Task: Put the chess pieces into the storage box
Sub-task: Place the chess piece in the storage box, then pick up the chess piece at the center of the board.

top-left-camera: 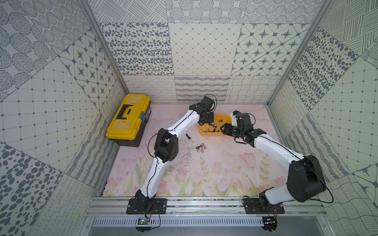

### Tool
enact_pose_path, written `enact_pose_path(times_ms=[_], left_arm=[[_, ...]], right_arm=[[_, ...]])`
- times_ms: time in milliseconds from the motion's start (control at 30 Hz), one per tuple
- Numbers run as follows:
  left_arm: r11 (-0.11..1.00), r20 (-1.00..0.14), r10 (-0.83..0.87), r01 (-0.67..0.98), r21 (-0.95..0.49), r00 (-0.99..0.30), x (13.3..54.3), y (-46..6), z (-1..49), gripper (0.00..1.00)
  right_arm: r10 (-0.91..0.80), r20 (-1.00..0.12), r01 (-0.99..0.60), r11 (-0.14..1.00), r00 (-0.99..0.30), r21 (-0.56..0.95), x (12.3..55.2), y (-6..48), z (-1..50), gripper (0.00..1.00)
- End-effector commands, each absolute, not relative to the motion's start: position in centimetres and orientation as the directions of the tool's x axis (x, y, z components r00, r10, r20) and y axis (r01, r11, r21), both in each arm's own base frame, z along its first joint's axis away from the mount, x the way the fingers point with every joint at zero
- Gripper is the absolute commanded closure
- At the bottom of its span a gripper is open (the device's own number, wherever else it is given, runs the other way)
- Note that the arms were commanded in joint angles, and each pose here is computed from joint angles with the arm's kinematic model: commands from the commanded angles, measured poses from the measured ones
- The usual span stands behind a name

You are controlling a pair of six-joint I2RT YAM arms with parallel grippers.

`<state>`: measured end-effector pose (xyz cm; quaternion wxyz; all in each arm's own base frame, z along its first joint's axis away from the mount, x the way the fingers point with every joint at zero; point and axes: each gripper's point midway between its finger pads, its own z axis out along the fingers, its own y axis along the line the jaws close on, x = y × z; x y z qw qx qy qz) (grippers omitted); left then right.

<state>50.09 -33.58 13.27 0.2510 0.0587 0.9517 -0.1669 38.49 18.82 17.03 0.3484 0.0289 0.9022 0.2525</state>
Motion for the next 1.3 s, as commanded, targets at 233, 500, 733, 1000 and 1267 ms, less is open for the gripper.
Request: enact_pose_path(times_ms=[233,500,733,1000,1267], left_arm=[[0.950,-0.500,0.053,0.197,-0.241,-0.864,48.1,-31.3,15.9,0.66],[0.956,-0.529,0.051,0.194,-0.219,-0.847,43.5,-27.7,19.7,0.66],[0.965,-0.476,0.035,0.153,-0.211,-0.879,35.7,-22.5,18.5,0.67],[0.952,-0.374,-0.032,0.086,-0.295,-0.927,28.8,-19.9,14.4,0.69],[0.955,-0.367,-0.026,0.085,-0.283,-0.930,28.3,-19.4,13.9,0.69]], right_arm=[[0.150,-0.660,-0.238,0.855,-0.736,0.460,36.5,21.7,19.7,0.51],[-0.055,-0.698,-0.449,0.801,-0.714,0.397,33.3,28.0,19.2,0.53],[-0.088,-0.634,-0.431,0.803,-0.769,0.411,33.6,30.7,13.9,0.65],[-0.031,-0.527,-0.288,0.864,-0.849,0.413,34.6,30.7,8.0,0.59],[-0.078,-0.501,-0.277,0.900,-0.862,0.337,34.6,31.0,5.5,0.54]])
